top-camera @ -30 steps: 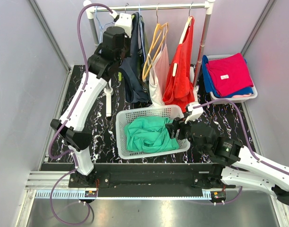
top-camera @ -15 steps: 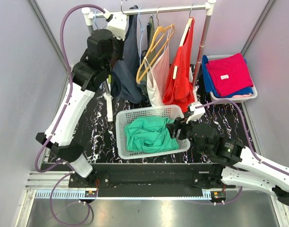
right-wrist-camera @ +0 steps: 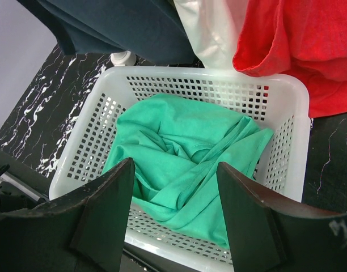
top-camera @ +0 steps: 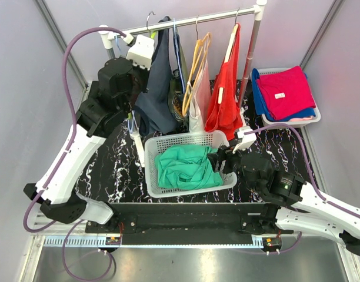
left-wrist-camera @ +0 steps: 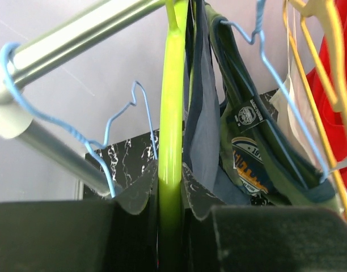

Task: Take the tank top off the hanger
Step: Pick up the hanger from the clothesline.

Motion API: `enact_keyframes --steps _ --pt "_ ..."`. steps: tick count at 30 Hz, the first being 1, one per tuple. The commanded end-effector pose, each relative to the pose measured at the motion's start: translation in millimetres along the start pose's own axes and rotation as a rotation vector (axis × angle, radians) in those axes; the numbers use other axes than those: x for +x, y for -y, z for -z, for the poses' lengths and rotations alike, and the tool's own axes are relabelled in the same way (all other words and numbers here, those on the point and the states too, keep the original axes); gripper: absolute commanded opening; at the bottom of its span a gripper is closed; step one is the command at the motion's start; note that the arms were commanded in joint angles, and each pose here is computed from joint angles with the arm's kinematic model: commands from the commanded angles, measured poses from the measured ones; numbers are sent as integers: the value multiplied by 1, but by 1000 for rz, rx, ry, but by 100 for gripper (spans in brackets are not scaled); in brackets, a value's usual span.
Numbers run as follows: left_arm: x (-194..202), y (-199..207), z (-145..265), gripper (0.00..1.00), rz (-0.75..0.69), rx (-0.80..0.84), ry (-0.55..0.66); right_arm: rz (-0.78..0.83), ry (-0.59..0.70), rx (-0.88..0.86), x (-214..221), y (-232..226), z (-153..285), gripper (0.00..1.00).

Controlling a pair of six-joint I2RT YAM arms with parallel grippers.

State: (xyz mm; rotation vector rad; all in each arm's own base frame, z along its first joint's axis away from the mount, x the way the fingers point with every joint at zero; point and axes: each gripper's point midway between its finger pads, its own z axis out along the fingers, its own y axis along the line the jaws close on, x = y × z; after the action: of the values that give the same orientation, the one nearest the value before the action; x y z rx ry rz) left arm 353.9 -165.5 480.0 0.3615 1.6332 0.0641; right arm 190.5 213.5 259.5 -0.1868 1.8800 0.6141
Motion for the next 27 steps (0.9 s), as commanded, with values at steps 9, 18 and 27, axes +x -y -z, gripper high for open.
enact_keyframes --steps 9,18,27 --pt "-32 -13 -11 0 98 -63 133 -33 57 -26 -26 -8 8 69" --pt "-22 -29 -45 0 152 -26 58 -22 59 -11 -25 -4 7 69" --pt "-23 -24 -79 0 121 40 20 -7 66 -1 -25 -3 4 69"
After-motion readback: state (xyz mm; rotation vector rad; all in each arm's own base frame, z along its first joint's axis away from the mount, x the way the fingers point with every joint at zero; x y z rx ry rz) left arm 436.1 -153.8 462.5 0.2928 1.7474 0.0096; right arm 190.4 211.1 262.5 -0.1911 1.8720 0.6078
